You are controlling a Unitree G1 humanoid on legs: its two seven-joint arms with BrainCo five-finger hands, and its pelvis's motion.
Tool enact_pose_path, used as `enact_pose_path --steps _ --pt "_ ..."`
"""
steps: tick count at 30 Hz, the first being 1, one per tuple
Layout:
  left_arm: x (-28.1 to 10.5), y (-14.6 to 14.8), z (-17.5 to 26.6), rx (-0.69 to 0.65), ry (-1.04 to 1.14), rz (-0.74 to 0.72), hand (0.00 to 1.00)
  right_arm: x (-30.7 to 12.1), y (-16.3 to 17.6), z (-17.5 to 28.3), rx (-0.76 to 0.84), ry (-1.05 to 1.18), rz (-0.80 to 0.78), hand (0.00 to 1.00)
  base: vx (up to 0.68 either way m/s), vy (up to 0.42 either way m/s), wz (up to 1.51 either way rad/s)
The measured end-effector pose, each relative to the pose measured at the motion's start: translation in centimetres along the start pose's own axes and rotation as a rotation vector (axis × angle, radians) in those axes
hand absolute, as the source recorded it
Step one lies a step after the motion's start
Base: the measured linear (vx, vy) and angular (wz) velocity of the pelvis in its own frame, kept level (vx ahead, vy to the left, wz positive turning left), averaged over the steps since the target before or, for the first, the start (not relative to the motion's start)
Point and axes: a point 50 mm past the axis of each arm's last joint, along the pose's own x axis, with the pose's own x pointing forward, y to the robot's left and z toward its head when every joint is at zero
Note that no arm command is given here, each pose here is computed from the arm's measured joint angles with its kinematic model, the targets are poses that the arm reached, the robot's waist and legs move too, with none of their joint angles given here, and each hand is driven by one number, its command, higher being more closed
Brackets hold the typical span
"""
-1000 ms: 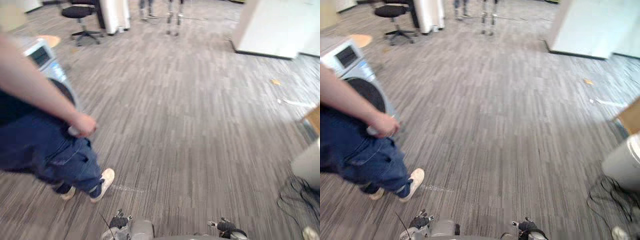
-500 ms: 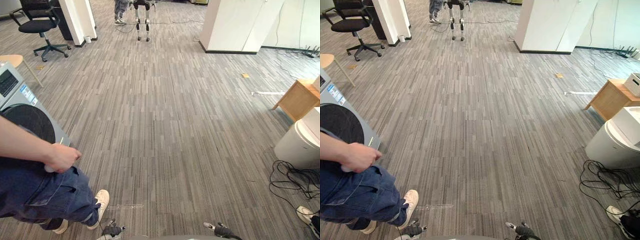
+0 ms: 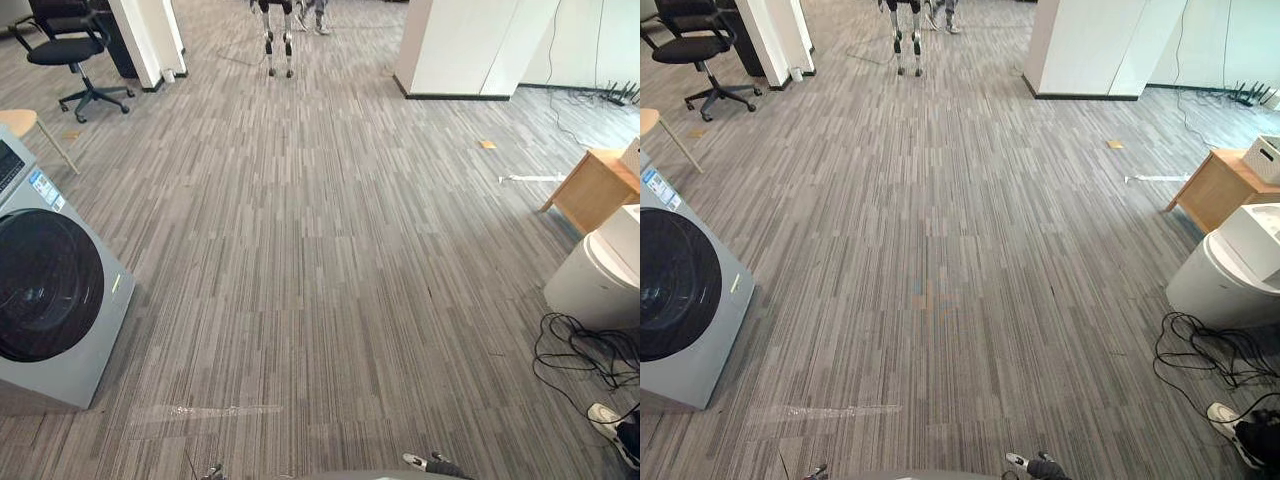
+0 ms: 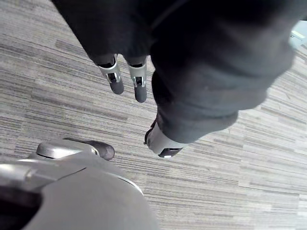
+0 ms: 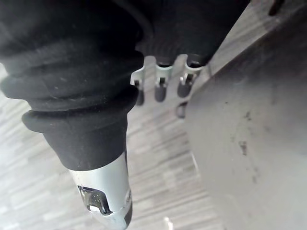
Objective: Organize washtable
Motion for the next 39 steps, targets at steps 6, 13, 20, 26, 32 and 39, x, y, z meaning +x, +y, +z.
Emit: enact_pose_path --steps 6,13,20,26,32,39 --pt "0.0 -0.4 0.0 0.023 -0.001 0.010 0.00 0.0 -0.3 0.5 -0.019 -0.024 -0.015 0.00 0.09 -0.005 -0.16" --pt "0.2 -1.3 1.0 0.023 -0.037 -0.012 0.00 0.2 0.0 2.9 -0.029 -0.104 -0.005 0.00 -0.01 0.014 0.05" --pt "0.2 -1.0 1.4 0.023 -0.048 -0.009 0.00 0.2 0.1 4.7 0.074 -0.178 0.005 0.00 0.05 0.037 0.14" --pt "0.1 -0.7 0.6 0.042 -0.025 -0.005 0.00 0.1 0.1 5.0 0.251 -0.213 -0.002 0.00 0.45 -0.122 0.48" --pt "0.0 -2.1 0.5 -0.132 -0.016 -0.021 0.00 0.0 -0.8 5.2 0.276 -0.228 -0.042 0.00 0.83 -0.316 -0.31" --pt "0.0 -2.3 5.0 -0.136 -0.216 -0.023 0.00 0.2 0.2 4.0 0.193 -0.161 -0.025 0.00 0.64 -0.057 -0.38"
